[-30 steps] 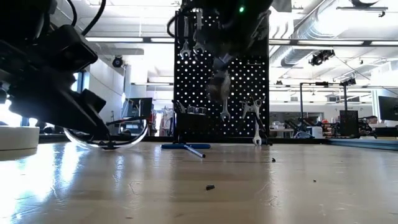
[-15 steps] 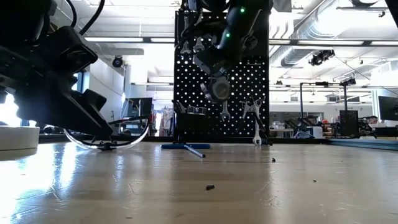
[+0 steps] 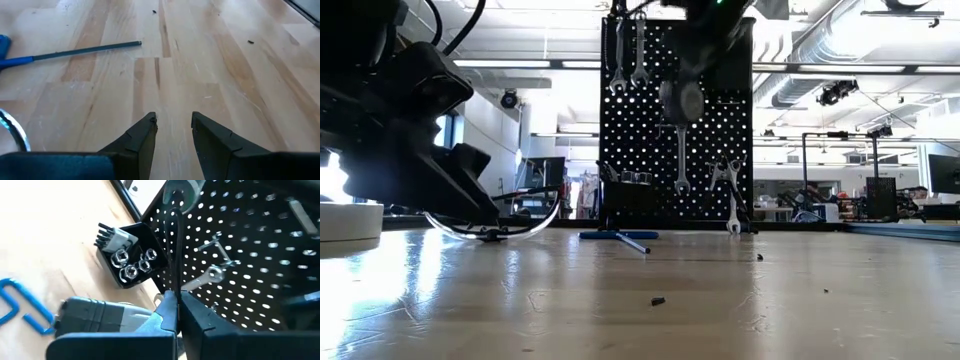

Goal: Hang tools onto peg board
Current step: Hang the tape measure onto the peg board

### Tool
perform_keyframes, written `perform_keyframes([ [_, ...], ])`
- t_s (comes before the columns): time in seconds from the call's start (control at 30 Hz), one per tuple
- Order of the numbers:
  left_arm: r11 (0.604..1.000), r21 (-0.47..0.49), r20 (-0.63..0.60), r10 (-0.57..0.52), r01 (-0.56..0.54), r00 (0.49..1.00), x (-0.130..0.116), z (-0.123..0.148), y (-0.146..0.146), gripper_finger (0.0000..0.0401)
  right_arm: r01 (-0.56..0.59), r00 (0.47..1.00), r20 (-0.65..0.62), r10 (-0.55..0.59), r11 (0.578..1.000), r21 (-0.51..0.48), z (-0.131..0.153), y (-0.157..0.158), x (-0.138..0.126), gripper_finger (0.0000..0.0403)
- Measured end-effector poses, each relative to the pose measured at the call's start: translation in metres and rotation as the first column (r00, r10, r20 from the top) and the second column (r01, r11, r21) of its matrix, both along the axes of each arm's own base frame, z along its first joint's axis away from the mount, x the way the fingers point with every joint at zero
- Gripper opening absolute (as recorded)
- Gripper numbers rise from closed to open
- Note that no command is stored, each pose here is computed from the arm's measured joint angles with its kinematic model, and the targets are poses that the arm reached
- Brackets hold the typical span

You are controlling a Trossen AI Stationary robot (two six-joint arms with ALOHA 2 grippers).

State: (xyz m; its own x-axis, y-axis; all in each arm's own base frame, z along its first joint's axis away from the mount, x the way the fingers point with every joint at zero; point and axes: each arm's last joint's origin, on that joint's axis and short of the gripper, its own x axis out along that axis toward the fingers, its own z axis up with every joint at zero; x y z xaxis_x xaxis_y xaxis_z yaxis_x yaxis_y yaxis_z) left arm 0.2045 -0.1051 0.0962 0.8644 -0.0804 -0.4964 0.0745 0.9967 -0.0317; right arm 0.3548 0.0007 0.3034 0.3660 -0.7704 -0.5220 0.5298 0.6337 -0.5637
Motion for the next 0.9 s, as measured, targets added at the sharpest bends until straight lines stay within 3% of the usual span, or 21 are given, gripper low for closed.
perform_keyframes([
  [0.23,1.000,0.019,0.009,0.019,-0.019,1.000,0.000,0.000,0.001,0.0117,-0.071,0.994,0.085,0.066,0.996,0.058,0.019,0.008,-0.048,0.0000],
  [0.33,1.000,0.020,0.010,0.021,-0.021,1.000,0.000,0.000,0.001,0.0117,-0.127,0.974,0.200,0.107,0.988,0.093,0.008,0.006,-0.075,0.0000],
  [0.5,1.000,0.016,0.017,0.021,-0.021,1.000,0.001,0.001,0.001,0.0117,-0.239,0.877,0.443,0.186,0.969,0.066,-0.032,0.004,-0.104,0.0000],
  [0.67,1.000,0.012,0.016,0.025,-0.025,1.000,0.001,0.001,0.001,0.0117,-0.233,0.822,0.533,0.201,0.972,-0.008,-0.066,0.000,-0.098,0.0000],
  [0.9,0.998,0.005,0.027,0.066,-0.066,0.997,0.001,0.001,0.002,0.0117,-0.171,0.850,0.484,0.208,0.978,-0.119,-0.081,-0.007,-0.054,0.0000],
])
